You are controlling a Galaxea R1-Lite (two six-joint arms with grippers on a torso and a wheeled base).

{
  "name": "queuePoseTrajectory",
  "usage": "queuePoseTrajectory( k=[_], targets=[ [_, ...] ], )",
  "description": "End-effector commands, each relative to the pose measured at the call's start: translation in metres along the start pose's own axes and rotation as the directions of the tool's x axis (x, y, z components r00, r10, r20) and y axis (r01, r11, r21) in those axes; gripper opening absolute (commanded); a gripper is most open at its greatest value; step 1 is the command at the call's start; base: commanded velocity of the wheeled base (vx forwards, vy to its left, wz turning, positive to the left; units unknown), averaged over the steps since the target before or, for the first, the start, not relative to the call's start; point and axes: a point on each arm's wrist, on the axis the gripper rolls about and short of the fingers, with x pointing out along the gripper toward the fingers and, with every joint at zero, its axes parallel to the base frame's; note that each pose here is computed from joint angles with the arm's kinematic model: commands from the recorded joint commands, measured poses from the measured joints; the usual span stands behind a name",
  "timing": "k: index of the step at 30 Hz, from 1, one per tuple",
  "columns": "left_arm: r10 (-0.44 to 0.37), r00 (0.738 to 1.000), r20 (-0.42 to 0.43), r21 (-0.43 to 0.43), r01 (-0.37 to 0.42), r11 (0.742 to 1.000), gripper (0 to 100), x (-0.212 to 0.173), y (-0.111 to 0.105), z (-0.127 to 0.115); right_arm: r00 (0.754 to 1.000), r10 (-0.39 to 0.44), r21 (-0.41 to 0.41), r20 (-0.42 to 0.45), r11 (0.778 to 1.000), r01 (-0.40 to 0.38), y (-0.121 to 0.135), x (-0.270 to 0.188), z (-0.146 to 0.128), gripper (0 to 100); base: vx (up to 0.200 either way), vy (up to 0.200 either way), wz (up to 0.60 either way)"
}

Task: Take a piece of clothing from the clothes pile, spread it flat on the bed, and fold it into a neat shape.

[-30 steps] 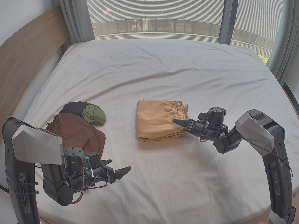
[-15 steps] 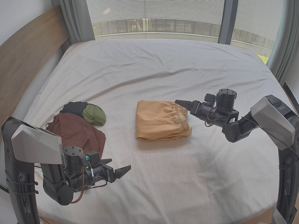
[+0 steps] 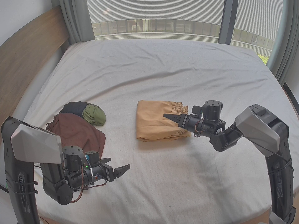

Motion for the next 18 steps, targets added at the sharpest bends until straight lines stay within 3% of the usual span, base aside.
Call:
queuePoseTrajectory(
  k=[1, 6, 10, 12, 13, 14, 16, 18],
  targets=[
    [0.001, 1.0, 0.005, 0.0, -0.001, 1.0, 100, 0.0, 0.001, 0.001, 0.998, -0.038, 0.021, -0.049, 0.999, 0.039, -0.024, 0.007, -0.026, 100, 0.0, 0.0, 0.0],
    [-0.002, 1.0, 0.018, 0.002, 0.002, 1.0, 100, 0.0, 0.0, 0.004, 0.999, -0.043, 0.004, -0.006, 0.999, 0.043, -0.008, -0.002, -0.011, 100, 0.0, 0.0, 0.0],
    [-0.026, 0.991, 0.131, 0.045, 0.02, 0.999, 100, -0.009, -0.008, 0.035, 0.999, 0.001, -0.031, 0.051, 1.0, 0.001, 0.032, -0.03, 0.017, 100, 0.0, 0.0, 0.0],
    [-0.06, 0.972, 0.226, 0.084, 0.042, 0.996, 100, -0.029, -0.022, 0.061, 0.994, 0.047, -0.069, 0.096, 0.997, -0.041, 0.068, -0.062, 0.031, 100, 0.0, 0.0, 0.0],
    [-0.061, 0.971, 0.231, 0.086, 0.042, 0.995, 100, -0.031, -0.023, 0.063, 0.994, 0.048, -0.071, 0.101, 0.997, -0.041, 0.07, -0.065, 0.031, 100, 0.0, 0.0, 0.0],
    [-0.087, 0.955, 0.284, 0.112, 0.057, 0.992, 100, -0.053, -0.034, 0.076, 0.99, 0.064, -0.123, 0.126, 0.991, -0.048, 0.093, -0.1, 0.035, 100, 0.0, 0.0, 0.0],
    [-0.108, 0.949, 0.295, 0.123, 0.074, 0.99, 100, -0.062, -0.04, 0.079, 0.99, 0.063, -0.158, 0.13, 0.986, -0.042, 0.101, -0.117, 0.034, 100, 0.0, 0.0, 0.0],
    [-0.184, 0.936, 0.299, 0.158, 0.142, 0.977, 100, -0.095, -0.053, 0.079, 0.99, 0.017, -0.294, 0.138, 0.956, 0.024, 0.117, -0.183, 0.022, 100, 0.0, 0.0, 0.0]
  ],
)
